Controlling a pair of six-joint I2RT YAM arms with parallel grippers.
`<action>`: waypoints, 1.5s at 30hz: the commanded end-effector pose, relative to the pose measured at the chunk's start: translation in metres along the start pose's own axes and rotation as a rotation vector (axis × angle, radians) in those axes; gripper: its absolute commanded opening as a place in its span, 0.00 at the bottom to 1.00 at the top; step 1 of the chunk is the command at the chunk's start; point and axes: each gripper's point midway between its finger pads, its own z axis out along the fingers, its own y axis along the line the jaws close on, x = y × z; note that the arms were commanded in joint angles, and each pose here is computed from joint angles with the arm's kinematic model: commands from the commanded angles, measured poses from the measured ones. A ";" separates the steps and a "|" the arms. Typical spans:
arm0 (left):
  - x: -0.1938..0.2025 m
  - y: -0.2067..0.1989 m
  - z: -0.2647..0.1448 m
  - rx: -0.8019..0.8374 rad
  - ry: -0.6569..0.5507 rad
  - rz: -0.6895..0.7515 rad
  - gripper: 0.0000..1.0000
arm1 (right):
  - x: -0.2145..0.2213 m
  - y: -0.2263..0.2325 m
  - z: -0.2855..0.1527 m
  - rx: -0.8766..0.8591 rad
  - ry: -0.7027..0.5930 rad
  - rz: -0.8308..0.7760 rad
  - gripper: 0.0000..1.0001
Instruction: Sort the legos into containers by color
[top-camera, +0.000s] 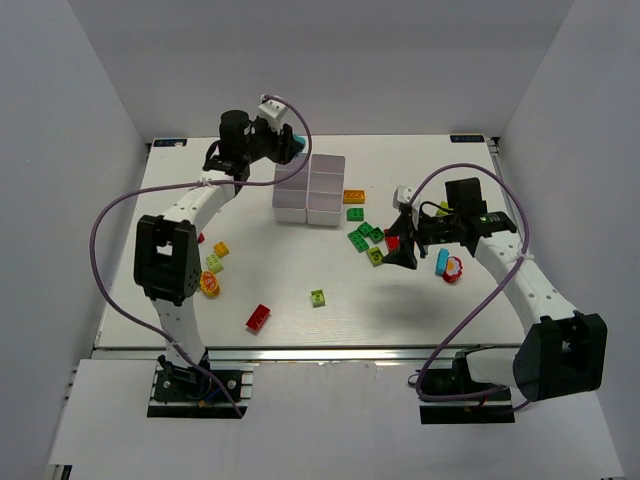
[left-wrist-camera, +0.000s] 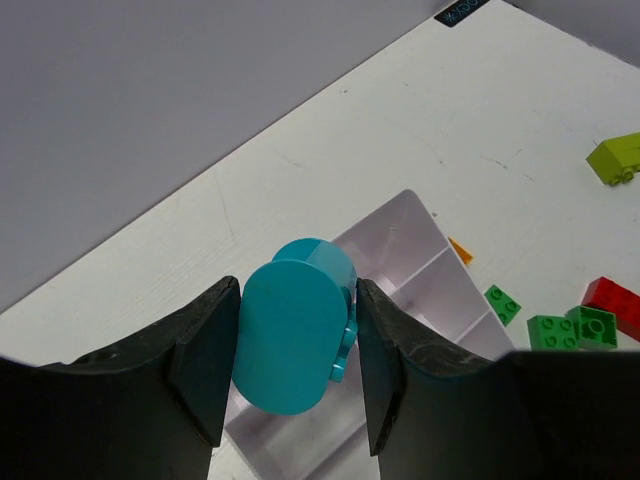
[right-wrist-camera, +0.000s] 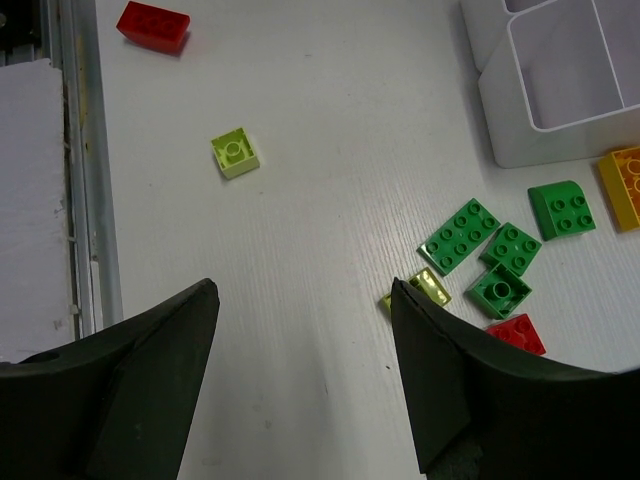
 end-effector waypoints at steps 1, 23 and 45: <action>-0.026 -0.005 0.015 0.057 -0.072 0.083 0.00 | -0.008 -0.009 -0.002 0.021 -0.011 -0.049 0.75; 0.025 -0.001 0.032 0.068 0.050 0.083 0.02 | -0.006 -0.016 -0.006 0.049 -0.003 -0.052 0.75; 0.020 0.028 0.021 -0.118 0.018 0.113 0.69 | -0.007 -0.013 -0.008 0.052 -0.007 -0.056 0.76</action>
